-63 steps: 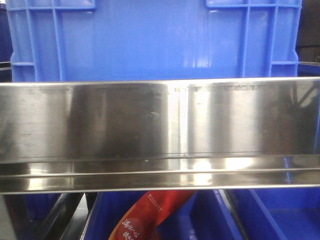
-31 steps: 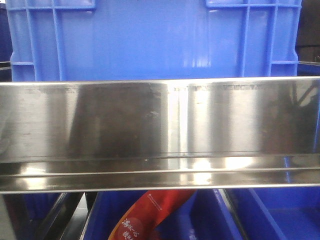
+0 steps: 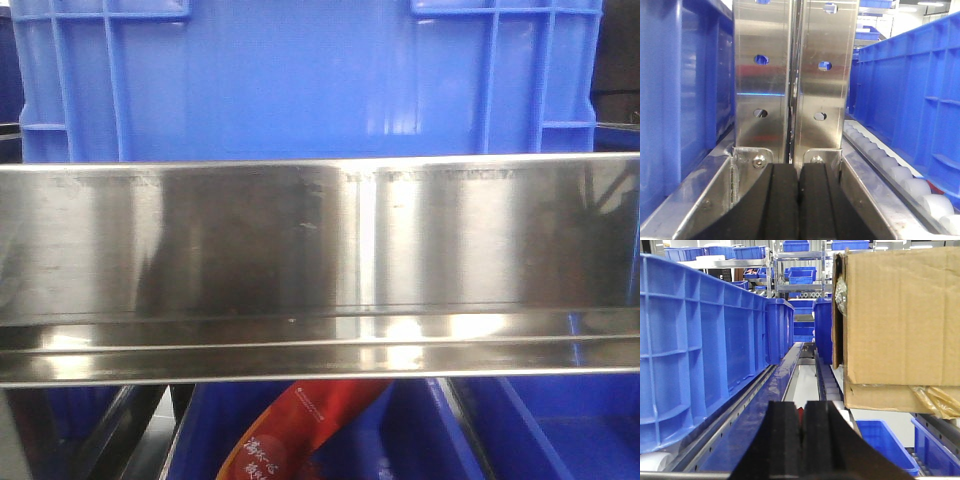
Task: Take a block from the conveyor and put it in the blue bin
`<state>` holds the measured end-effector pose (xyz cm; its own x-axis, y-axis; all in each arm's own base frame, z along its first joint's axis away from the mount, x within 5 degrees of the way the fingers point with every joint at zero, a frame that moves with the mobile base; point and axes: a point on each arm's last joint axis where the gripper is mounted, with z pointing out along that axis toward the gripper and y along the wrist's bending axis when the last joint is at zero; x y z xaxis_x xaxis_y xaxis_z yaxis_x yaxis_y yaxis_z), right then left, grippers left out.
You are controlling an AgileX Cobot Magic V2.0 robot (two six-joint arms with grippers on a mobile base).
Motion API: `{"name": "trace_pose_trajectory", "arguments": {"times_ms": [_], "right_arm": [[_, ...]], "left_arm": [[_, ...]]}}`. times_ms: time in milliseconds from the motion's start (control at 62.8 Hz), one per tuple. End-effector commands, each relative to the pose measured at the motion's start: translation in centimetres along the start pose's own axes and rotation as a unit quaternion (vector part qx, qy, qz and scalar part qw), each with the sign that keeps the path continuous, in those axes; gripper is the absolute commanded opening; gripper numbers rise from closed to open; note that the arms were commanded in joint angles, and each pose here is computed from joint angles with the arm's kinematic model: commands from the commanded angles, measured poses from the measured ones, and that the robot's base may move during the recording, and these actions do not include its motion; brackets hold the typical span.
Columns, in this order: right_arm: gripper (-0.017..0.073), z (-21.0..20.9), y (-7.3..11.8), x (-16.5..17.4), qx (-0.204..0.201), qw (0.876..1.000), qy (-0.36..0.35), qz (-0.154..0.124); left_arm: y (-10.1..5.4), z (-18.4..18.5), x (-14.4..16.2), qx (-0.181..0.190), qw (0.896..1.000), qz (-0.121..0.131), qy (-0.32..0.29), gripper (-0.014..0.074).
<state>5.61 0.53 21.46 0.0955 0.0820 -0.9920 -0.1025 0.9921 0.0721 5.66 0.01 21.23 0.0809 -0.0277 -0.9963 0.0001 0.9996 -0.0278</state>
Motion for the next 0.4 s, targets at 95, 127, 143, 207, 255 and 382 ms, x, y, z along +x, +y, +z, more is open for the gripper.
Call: {"name": "trace_pose_trajectory", "arguments": {"times_ms": [95, 127, 143, 207, 255, 382], "right_arm": [[-0.0162, -0.04, 0.00, -0.23, 0.001, 1.000, -0.012, -0.001], [-0.0162, -0.04, 0.00, -0.23, 0.001, 1.000, -0.012, -0.001], [-0.0162, -0.04, 0.00, -0.23, 0.001, 1.000, -0.012, -0.001], [-0.0162, -0.04, 0.00, -0.23, 0.001, 1.000, -0.012, -0.001], [-0.0162, -0.04, 0.00, -0.23, 0.001, 1.000, -0.012, -0.001], [-0.0162, -0.04, 0.00, -0.23, 0.001, 1.000, -0.012, -0.001]], "left_arm": [[0.01, -0.04, -0.26, -0.001, 1.000, 0.000, -0.012, -0.0111], [0.01, -0.04, -0.26, -0.001, 1.000, 0.000, -0.012, -0.0111], [0.01, -0.04, -0.26, -0.001, 1.000, 0.000, -0.012, -0.0111], [0.01, -0.04, -0.26, -0.001, 1.000, 0.000, -0.012, -0.0111], [0.01, -0.04, -0.26, -0.001, 1.000, 0.000, -0.012, -0.0111], [0.01, -0.04, -0.26, -0.001, 1.000, 0.000, -0.012, -0.0111]]}}
